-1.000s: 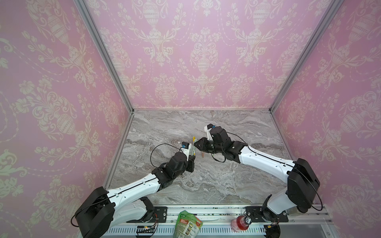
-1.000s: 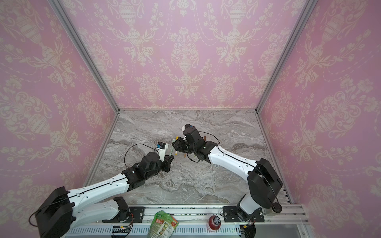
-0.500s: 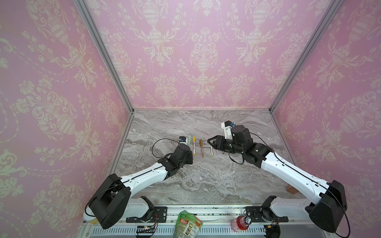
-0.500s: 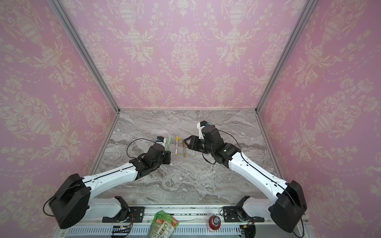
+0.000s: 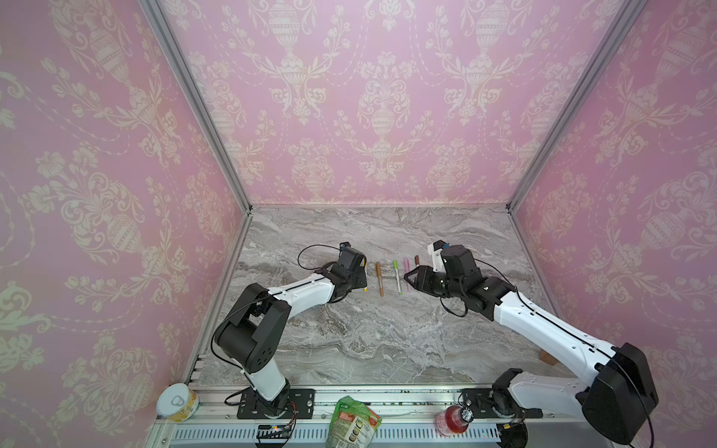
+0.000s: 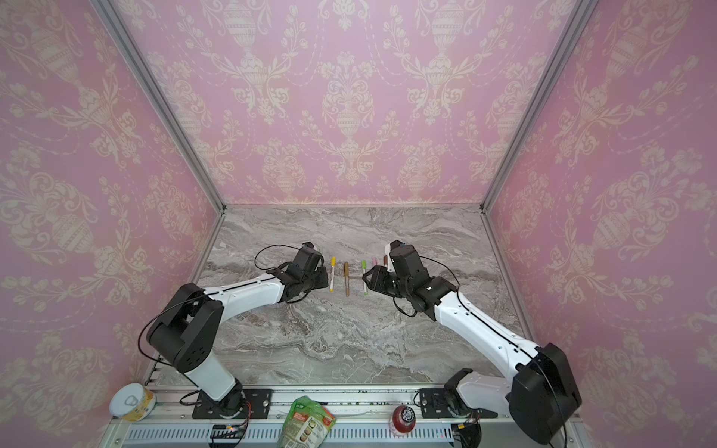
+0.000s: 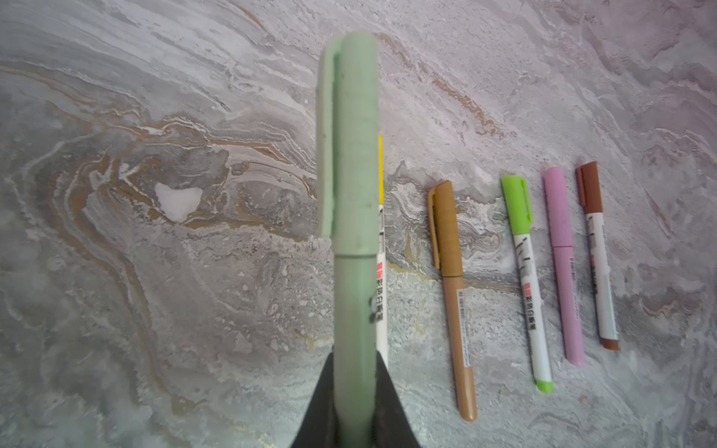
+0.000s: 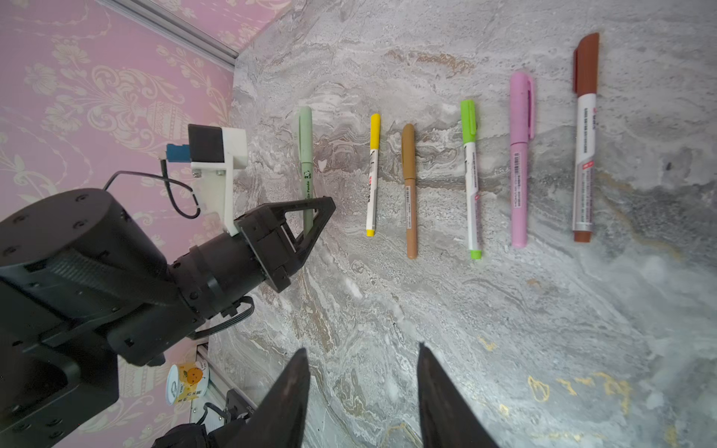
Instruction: Insert the pens into the pen caps
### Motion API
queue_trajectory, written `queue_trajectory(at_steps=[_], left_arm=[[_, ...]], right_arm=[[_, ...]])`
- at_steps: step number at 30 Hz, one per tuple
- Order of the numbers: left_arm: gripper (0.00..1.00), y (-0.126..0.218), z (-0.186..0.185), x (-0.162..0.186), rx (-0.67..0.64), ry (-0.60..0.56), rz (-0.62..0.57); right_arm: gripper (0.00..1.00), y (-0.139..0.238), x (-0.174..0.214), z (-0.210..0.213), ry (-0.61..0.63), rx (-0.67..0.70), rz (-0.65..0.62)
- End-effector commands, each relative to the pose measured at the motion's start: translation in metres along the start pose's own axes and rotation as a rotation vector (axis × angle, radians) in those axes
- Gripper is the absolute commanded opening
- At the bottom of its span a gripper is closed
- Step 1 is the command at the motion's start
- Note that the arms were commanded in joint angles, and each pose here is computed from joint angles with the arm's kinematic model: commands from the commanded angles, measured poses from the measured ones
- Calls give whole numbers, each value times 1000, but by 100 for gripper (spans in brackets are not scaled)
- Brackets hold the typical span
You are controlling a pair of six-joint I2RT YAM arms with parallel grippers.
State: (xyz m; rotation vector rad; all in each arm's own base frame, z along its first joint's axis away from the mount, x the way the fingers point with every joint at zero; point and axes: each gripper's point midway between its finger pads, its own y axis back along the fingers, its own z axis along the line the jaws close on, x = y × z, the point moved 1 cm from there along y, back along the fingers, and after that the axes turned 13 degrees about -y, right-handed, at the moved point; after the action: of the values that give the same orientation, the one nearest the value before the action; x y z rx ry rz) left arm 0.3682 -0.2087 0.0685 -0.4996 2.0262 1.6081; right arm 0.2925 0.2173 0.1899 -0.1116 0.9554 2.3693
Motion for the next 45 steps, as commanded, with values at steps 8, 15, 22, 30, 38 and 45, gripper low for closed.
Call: queue_trajectory(at_steps=[8, 15, 22, 30, 38, 45], left_arm=[[0, -23, 7, 14, -63, -65, 146], [6, -25, 18, 23, -130, -103, 208], [9, -30, 23, 30, -144, -104, 229], [16, -33, 27, 31, -160, -104, 230], [23, -31, 32, 26, -174, -90, 214], [28, -16, 27, 9, -142, -76, 148]], right_arm=[[46, 0, -2, -8, -16, -37, 11], [46, 0, -3, -9, -31, -47, 8], [46, 3, -4, -7, -43, -66, 10], [46, 7, -5, -8, -48, -70, 3], [46, 12, -6, -7, -53, -72, -3], [46, 22, -12, -6, -33, -53, -26]])
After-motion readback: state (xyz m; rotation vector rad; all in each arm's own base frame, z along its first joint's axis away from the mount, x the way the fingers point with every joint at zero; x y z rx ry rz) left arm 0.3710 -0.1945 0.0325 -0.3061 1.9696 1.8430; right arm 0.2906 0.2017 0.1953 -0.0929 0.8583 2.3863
